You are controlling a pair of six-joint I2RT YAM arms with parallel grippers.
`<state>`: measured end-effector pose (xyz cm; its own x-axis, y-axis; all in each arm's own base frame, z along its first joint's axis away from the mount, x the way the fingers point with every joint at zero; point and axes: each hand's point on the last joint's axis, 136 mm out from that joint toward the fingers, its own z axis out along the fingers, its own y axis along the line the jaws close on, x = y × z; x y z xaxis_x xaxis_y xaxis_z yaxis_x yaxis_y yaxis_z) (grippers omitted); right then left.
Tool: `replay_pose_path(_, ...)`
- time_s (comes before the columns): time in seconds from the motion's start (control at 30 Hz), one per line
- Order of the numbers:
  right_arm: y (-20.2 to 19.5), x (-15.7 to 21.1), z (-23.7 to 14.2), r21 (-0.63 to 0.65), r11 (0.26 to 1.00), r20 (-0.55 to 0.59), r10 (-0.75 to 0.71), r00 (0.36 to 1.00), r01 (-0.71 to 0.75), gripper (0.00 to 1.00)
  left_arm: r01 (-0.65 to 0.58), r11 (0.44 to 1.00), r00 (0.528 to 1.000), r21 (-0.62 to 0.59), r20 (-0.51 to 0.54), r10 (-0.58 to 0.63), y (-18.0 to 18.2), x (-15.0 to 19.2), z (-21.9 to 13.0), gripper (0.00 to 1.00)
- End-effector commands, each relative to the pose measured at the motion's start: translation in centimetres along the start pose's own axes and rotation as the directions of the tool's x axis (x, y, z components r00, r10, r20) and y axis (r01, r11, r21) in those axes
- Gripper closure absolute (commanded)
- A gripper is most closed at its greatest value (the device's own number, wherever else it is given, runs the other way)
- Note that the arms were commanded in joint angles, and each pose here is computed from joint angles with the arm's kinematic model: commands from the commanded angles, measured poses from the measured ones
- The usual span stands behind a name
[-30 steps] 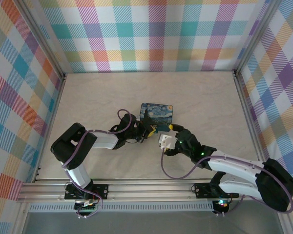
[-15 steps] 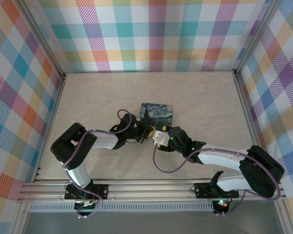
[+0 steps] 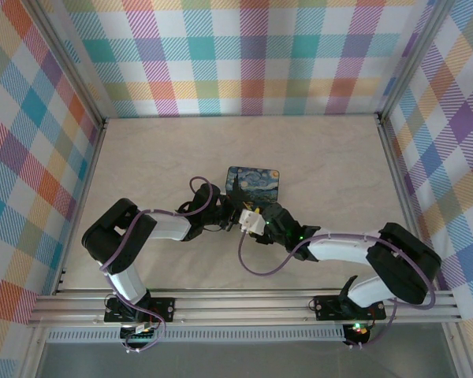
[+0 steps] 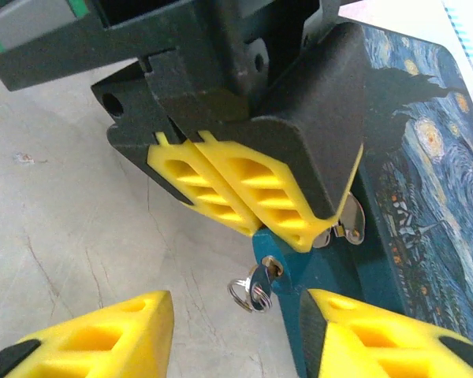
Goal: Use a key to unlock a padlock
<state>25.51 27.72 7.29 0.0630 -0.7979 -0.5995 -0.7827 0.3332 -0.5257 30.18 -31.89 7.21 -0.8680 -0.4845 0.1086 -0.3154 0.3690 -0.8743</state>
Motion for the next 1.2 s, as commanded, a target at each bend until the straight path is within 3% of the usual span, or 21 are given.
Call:
replay_pose_path(0.0, -1.0, -1.9, 0.3, 0.039, 0.999, 0.048, 0.011, 0.999, -0.013, 0.58, -0.013, 0.999, 1.000, 0.040, -0.022, 0.013, -1.5, 0.5, 0.0, 1.00)
replay_pose_path(0.47, -1.6, -1.3, 0.6, 0.097, 0.995, 0.025, 0.033, 0.999, -0.036, 0.79, -0.009, 0.999, 1.000, 0.035, -0.022, 0.010, -1.3, 0.5, 0.1, 1.00)
replay_pose_path(0.8, -2.0, -1.2, 0.4, 0.124, 0.991, 0.028, 0.047, 0.999, -0.050, 1.00, -0.006, 0.999, 1.000, 0.036, -0.021, 0.007, -1.3, 0.5, 0.0, 1.00)
replay_pose_path(1.17, -3.0, -1.8, -0.2, 0.151, 0.981, 0.054, 0.116, 0.992, -0.123, 1.00, -0.003, 0.999, 1.000, 0.037, -0.016, 0.003, -1.3, 0.5, -0.1, 1.00)
